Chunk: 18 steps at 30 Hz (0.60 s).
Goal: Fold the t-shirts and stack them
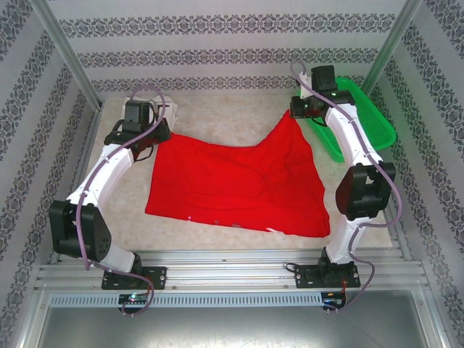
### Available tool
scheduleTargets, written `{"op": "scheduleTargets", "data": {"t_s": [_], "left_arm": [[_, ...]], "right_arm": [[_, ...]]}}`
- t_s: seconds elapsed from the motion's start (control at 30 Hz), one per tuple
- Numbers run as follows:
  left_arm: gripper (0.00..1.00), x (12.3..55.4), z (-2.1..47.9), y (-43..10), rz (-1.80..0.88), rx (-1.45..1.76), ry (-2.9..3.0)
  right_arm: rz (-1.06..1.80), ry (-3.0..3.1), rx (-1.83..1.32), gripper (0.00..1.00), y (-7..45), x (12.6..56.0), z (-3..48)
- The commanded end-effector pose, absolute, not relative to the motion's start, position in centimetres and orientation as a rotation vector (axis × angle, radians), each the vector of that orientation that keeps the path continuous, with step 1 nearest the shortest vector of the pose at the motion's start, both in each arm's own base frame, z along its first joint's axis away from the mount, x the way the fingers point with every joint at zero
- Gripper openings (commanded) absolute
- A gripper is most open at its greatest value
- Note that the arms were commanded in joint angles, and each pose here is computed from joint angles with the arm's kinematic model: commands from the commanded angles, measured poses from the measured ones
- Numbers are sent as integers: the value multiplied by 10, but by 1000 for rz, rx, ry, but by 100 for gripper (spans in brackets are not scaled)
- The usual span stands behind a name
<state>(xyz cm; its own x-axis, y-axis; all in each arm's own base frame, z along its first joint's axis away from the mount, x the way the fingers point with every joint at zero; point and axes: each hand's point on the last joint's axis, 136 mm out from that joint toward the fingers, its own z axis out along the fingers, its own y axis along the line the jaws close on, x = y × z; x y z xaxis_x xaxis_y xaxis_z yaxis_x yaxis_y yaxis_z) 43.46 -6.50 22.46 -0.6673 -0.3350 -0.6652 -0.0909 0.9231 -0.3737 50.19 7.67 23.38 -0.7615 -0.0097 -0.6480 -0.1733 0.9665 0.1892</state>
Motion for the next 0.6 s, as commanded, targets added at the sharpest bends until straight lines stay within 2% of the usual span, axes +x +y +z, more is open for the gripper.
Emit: {"op": "scheduleTargets", "data": {"t_s": [0.0,0.23,0.57], "left_arm": [[0,434,239,-58,-390,-275,2241],[0,417,249,-66,-469,-261,2207],[0,364,210,-63,-519,-355,2253]], "right_arm": [[264,2393,-141,0,77,502,248],[255,2401,-67,0,74,466,259],[351,2502,102,0,70,365,209]]}}
